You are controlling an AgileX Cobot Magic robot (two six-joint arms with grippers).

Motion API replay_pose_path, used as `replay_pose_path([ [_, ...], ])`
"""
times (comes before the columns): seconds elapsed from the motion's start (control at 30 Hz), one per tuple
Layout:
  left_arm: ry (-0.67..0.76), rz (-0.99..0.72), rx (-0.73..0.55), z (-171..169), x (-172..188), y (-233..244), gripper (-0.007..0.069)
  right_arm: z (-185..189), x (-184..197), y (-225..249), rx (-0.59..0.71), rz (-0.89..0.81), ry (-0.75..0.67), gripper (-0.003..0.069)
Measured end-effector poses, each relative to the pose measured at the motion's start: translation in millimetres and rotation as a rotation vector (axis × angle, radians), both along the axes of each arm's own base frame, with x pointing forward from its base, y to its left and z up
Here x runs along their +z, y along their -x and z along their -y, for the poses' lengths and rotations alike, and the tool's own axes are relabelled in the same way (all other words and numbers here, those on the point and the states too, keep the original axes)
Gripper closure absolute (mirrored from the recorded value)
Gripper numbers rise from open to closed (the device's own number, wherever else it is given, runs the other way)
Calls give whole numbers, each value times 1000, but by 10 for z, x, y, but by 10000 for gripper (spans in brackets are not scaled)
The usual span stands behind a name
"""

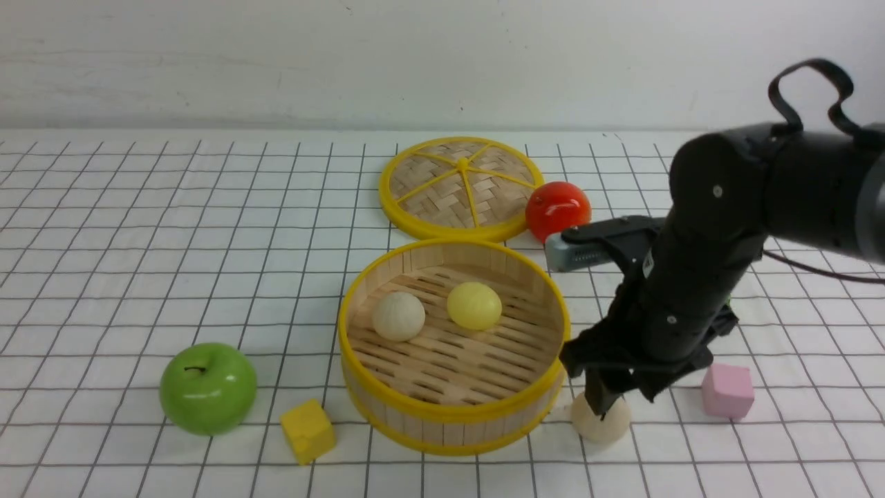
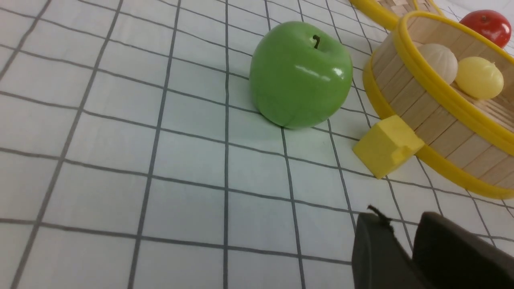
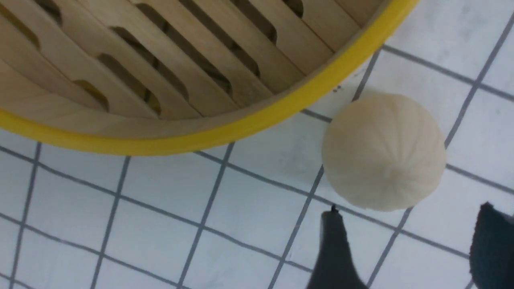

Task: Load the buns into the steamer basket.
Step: Use the right arm to grab a steamed stuffed bun

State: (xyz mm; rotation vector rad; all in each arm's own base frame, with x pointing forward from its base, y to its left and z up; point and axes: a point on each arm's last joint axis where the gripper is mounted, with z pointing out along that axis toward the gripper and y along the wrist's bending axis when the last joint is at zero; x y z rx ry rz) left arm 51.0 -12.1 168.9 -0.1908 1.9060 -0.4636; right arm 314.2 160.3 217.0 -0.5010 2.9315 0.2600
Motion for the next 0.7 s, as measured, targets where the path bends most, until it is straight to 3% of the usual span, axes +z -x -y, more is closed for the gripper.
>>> replay_pose_path([
  [0.37, 0, 0, 0, 0, 0, 0, 465, 16, -282, 62, -57, 51, -54, 277],
  [0.63, 0, 0, 0, 0, 0, 0, 456, 19, -282, 52, -53, 64, -50, 622],
  [0.7, 0, 0, 0, 0, 0, 0, 454, 20, -277, 54, -51, 58, -48, 648],
])
